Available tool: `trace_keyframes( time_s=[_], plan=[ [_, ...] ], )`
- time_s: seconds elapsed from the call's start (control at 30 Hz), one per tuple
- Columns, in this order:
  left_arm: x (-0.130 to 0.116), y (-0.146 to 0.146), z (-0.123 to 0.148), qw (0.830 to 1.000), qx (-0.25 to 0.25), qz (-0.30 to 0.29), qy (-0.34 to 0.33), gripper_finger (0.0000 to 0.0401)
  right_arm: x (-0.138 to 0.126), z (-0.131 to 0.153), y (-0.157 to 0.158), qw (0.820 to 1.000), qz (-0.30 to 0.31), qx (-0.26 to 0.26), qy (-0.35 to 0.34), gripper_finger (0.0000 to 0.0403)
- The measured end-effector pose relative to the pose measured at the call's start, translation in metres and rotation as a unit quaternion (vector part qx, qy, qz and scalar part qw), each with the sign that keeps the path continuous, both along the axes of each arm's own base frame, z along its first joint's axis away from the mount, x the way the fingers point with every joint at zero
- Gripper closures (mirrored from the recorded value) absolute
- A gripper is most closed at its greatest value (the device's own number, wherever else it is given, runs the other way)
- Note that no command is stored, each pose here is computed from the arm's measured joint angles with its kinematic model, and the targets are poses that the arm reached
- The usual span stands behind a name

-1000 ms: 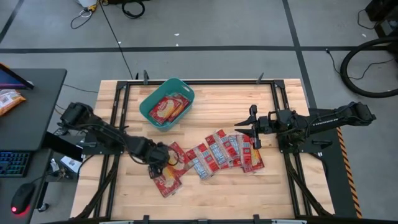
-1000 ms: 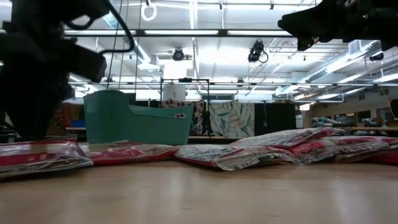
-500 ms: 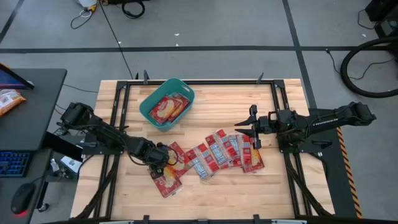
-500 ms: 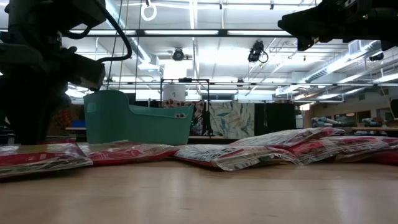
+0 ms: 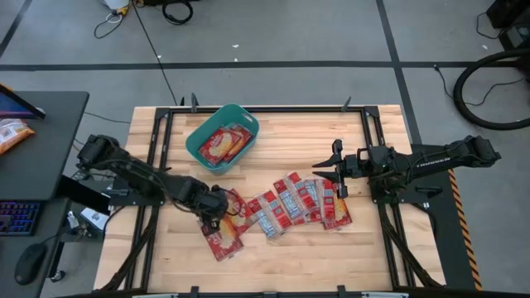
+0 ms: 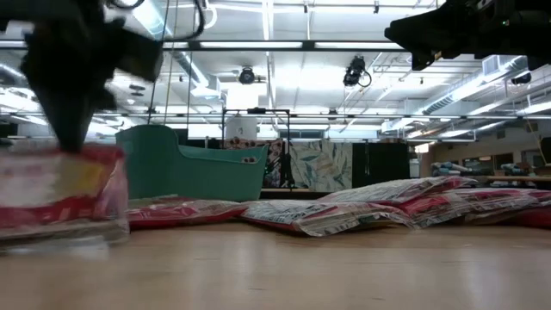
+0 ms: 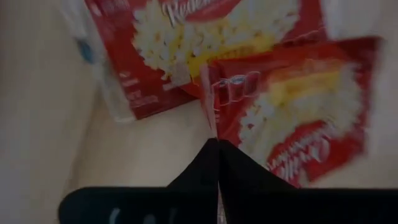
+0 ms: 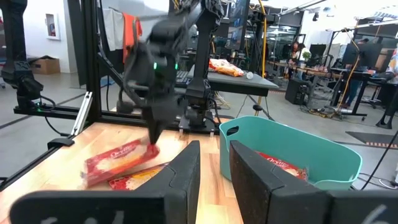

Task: Sort popcorn bags into baskets
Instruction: Put the red popcorn bag into the blue bin

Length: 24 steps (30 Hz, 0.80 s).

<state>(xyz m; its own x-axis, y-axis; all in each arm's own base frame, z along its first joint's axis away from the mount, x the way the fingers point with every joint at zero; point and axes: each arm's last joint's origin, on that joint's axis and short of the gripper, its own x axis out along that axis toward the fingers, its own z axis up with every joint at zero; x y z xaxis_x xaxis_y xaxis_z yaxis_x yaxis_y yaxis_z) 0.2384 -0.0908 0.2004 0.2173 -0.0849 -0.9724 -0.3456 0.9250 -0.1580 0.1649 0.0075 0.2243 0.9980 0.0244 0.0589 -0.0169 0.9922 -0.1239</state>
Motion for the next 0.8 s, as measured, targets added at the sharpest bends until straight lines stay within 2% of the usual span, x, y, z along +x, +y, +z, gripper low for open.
trace_keyframes(
  time_s=[0.07,0.13,0.27,0.4,0.5,0.67,0.73,0.8],
  plan=[
    [0.005,0.002,0.023,0.999,0.021,-0.024,0.006,0.0398,0.0,0.0,0.0,1.0,0.0,0.001,0.0,0.0312],
    [0.008,0.005,0.046,0.997,0.062,-0.045,-0.001,0.0399,0.0,0.0,0.0,1.0,0.0,0.001,0.0,0.0312],
    [0.02,0.009,0.086,0.985,0.133,-0.088,-0.065,0.0399,0.0,0.0,0.0,1.0,0.0,0.001,0.0,0.0312],
    [0.03,0.018,0.117,0.967,0.199,-0.1,-0.122,0.04,0.0,0.0,0.0,1.0,0.0,0.0,0.0,0.0312],
    [0.032,0.025,0.128,0.949,0.264,-0.112,-0.133,0.04,0.0,0.0,0.0,1.0,0.0,0.0,0.0,0.0312],
    [0.034,0.034,0.135,0.905,0.382,-0.151,-0.114,0.04,0.0,0.0,0.0,1.0,0.0,0.0,0.0,0.0312],
    [0.034,0.039,0.136,0.893,0.41,-0.155,-0.103,0.04,0.0,0.0,0.0,1.0,0.0,0.0,0.0,0.0312],
    [0.035,0.045,0.136,0.889,0.42,-0.155,-0.094,0.04,0.0,0.0,0.0,1.0,0.0,0.0,0.0,0.0312]
  ],
)
